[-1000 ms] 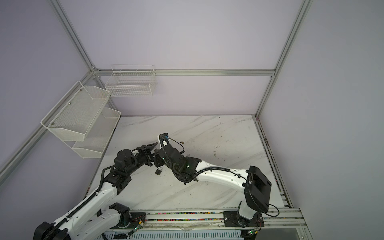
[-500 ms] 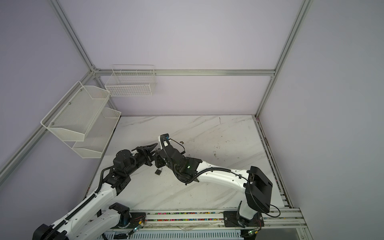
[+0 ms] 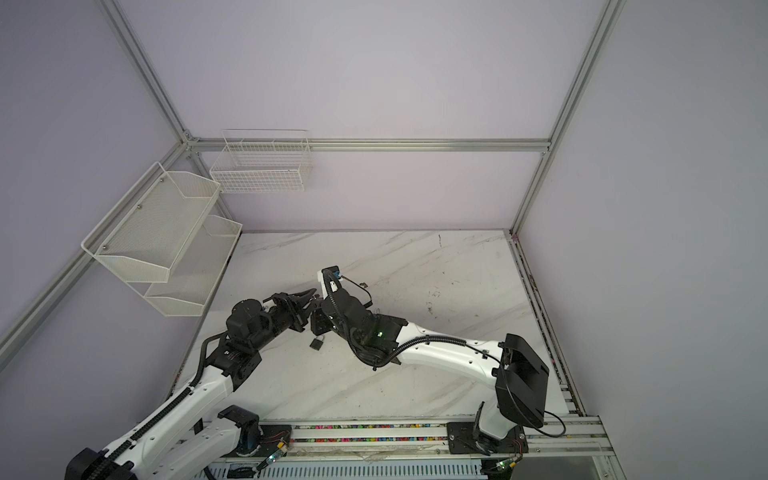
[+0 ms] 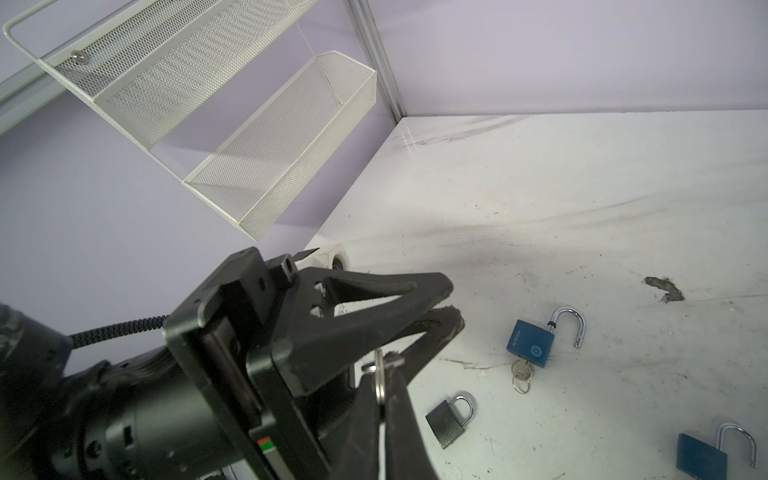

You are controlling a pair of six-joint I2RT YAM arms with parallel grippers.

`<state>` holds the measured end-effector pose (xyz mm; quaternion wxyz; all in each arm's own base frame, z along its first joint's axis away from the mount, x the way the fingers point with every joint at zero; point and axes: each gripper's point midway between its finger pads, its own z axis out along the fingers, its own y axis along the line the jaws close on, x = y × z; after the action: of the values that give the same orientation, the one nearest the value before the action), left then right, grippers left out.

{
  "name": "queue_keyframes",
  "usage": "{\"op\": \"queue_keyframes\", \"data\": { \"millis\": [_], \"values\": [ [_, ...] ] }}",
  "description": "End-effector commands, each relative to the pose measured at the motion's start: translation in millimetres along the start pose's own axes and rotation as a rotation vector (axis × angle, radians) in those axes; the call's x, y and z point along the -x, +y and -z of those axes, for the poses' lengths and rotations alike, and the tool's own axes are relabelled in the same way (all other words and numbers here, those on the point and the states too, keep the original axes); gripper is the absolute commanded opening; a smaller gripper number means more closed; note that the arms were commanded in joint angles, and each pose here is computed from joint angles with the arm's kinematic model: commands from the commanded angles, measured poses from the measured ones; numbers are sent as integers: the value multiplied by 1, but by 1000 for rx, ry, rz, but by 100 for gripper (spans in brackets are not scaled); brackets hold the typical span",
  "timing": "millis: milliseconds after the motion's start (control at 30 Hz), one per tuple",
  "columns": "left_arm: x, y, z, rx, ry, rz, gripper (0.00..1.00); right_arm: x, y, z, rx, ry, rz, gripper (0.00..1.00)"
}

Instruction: Unlock with the key

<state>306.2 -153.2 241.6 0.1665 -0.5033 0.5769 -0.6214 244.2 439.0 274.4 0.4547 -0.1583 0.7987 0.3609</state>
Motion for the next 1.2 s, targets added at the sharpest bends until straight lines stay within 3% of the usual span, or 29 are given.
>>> {"op": "queue_keyframes", "data": {
  "millis": [0,400,567,700,800,1000,1167],
  "values": [
    [0,3,3,-15,5,-3,19,7,4,7,32,-21,2,0],
    [-1,-5,2,-28,-2,-44,0,10,2,12,26,-31,2,0],
    [-2,-14,3,-47,-16,-100,0,13,2,17,26,-38,-5,0],
    [-3,-28,3,-68,-34,-183,0,20,4,26,42,-49,-29,15],
    [-5,-44,3,-106,-53,-292,0,26,4,36,70,-54,-75,33],
    [-27,-98,2,-263,-63,-674,0,49,3,65,228,-38,-207,47],
    [-67,-129,-2,-360,34,-1031,0,68,-2,78,380,2,-278,48]
  ]
}}
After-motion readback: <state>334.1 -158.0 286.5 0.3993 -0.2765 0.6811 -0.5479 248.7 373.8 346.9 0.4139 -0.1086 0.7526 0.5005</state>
